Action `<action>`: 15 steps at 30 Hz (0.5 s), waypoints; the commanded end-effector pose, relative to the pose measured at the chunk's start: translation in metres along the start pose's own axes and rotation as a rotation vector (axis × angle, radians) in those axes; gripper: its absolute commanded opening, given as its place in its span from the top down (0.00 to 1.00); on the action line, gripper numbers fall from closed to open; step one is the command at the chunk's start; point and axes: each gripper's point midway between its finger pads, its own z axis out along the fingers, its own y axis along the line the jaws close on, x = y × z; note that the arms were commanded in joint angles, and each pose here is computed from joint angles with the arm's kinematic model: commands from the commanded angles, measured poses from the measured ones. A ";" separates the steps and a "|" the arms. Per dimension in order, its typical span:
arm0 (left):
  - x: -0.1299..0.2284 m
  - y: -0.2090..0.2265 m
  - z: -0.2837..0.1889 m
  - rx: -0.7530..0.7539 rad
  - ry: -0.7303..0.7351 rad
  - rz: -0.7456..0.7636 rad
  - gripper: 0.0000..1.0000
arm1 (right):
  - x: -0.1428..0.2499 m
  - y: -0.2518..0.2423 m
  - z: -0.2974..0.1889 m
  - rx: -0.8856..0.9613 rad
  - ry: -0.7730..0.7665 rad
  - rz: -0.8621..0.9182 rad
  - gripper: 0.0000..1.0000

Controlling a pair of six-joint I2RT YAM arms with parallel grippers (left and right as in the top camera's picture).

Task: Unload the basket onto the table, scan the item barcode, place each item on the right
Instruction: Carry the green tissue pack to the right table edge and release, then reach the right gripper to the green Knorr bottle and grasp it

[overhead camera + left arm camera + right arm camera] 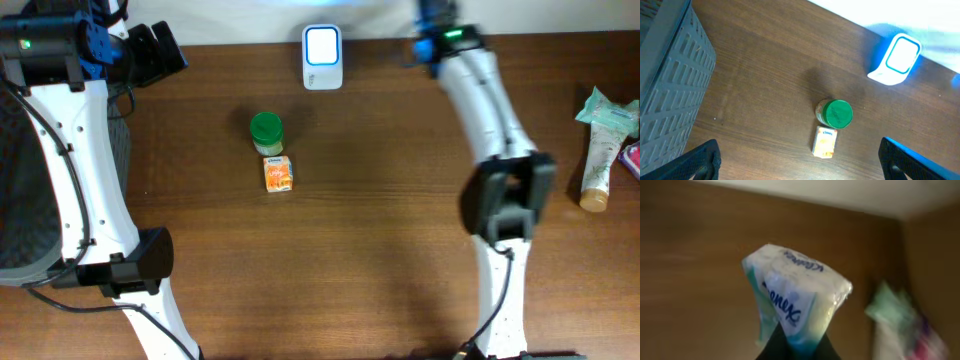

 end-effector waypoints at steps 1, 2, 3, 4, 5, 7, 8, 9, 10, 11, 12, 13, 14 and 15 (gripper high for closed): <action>-0.001 -0.001 -0.008 0.011 -0.015 0.014 0.01 | 0.052 -0.109 0.027 0.148 0.179 0.218 0.96; -0.001 -0.001 -0.008 0.011 -0.015 0.014 0.01 | 0.068 -0.122 0.040 0.123 0.226 0.243 0.96; -0.001 -0.001 -0.008 0.011 -0.015 0.014 0.01 | 0.086 -0.137 0.053 0.094 0.278 0.278 0.96; -0.001 -0.001 -0.008 0.011 -0.015 0.014 0.01 | 0.102 -0.152 0.068 0.043 0.315 0.334 0.84; -0.001 -0.001 -0.008 0.011 -0.015 0.015 0.01 | 0.109 -0.159 0.074 0.000 0.326 0.374 0.64; -0.001 -0.001 -0.008 0.011 -0.015 0.014 0.01 | 0.120 -0.171 0.084 -0.067 0.340 0.437 0.11; -0.001 -0.001 -0.008 0.011 -0.015 0.014 0.01 | 0.125 -0.176 0.087 -0.084 0.346 0.460 0.01; -0.001 -0.001 -0.008 0.011 -0.015 0.014 0.01 | 0.126 -0.176 0.089 -0.121 0.347 0.480 0.01; -0.001 -0.001 -0.008 0.011 -0.015 0.014 0.01 | 0.125 -0.172 0.089 -0.156 0.344 0.489 0.01; -0.001 -0.001 -0.008 0.011 -0.015 0.014 0.01 | 0.121 -0.160 0.087 -0.229 0.335 0.501 0.01; -0.001 -0.001 -0.008 0.011 -0.015 0.014 0.01 | 0.114 -0.146 0.084 -0.313 0.325 0.511 0.01; -0.001 -0.001 -0.008 0.011 -0.015 0.014 0.01 | 0.101 -0.118 0.072 -0.476 0.306 0.524 0.01; -0.001 -0.001 -0.008 0.011 -0.015 0.014 0.01 | 0.091 -0.096 0.059 -0.611 0.297 0.534 0.01; -0.001 -0.001 -0.008 0.011 -0.015 0.014 0.01 | 0.079 -0.068 0.038 -0.787 0.291 0.542 0.01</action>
